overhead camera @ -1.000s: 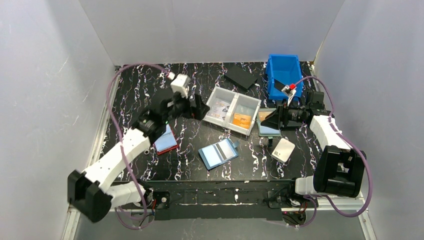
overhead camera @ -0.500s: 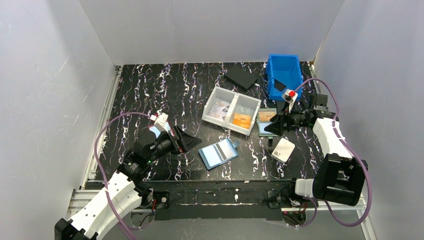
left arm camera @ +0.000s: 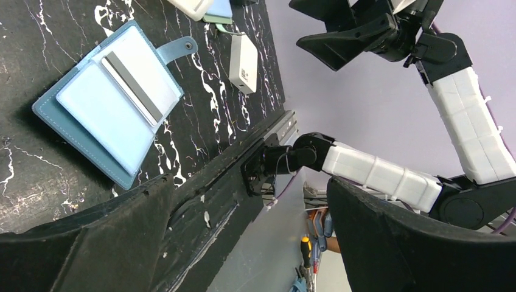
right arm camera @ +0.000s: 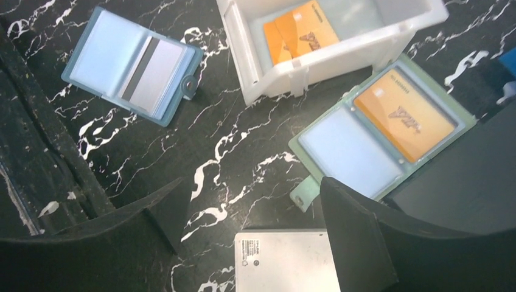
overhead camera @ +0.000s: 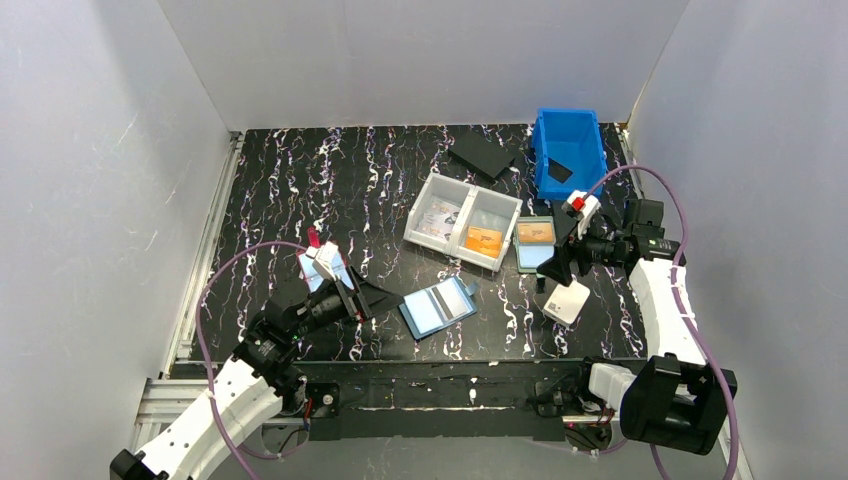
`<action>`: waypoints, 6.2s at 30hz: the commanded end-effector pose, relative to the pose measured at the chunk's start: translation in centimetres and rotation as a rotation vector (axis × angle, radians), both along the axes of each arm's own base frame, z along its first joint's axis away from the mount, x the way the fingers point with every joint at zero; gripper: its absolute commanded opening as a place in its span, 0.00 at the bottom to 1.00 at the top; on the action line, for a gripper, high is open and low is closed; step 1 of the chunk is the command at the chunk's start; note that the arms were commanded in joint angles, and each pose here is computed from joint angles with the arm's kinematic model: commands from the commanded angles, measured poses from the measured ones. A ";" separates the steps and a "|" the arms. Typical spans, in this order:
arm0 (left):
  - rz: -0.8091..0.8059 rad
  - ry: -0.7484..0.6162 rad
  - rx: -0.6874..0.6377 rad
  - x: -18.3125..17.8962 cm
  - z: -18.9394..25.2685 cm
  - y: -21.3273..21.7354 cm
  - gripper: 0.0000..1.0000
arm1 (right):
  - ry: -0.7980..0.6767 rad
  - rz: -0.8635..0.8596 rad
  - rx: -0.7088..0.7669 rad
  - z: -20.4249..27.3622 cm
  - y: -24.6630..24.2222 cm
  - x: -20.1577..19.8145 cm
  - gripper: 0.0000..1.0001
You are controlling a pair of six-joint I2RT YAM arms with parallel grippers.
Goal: Take the credit cards out of the card holder
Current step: Remove the credit card from the card holder.
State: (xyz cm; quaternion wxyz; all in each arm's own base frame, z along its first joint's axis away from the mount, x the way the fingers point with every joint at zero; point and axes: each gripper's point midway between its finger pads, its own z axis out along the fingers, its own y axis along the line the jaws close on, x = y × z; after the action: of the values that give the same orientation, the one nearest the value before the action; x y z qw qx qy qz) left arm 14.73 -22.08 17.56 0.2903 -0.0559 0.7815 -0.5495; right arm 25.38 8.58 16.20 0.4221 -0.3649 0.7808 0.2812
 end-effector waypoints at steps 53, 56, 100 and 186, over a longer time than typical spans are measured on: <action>0.108 0.051 0.121 5.4 -8.2 -8.0 0.55 | 0.496 0.088 0.026 -8.6 19.9 -4.0 0.41; 0.117 0.051 0.134 5.3 -9.1 -7.8 0.51 | 0.521 0.043 -0.005 -9.7 19.6 -3.7 0.41; 0.237 0.279 0.248 5.3 -16.6 -7.6 0.31 | 0.697 0.021 -0.068 -14.1 19.3 -5.2 0.30; -0.042 0.020 0.269 2.5 -13.7 -7.4 0.00 | 0.332 0.762 0.044 -6.4 13.3 -9.7 0.40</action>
State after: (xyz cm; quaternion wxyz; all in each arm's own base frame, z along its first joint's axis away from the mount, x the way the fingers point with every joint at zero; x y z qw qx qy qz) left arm 17.36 -29.39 3.07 0.2693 -0.0387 0.8503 -0.4505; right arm 15.93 21.71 8.04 0.1243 -0.5391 0.6795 0.4819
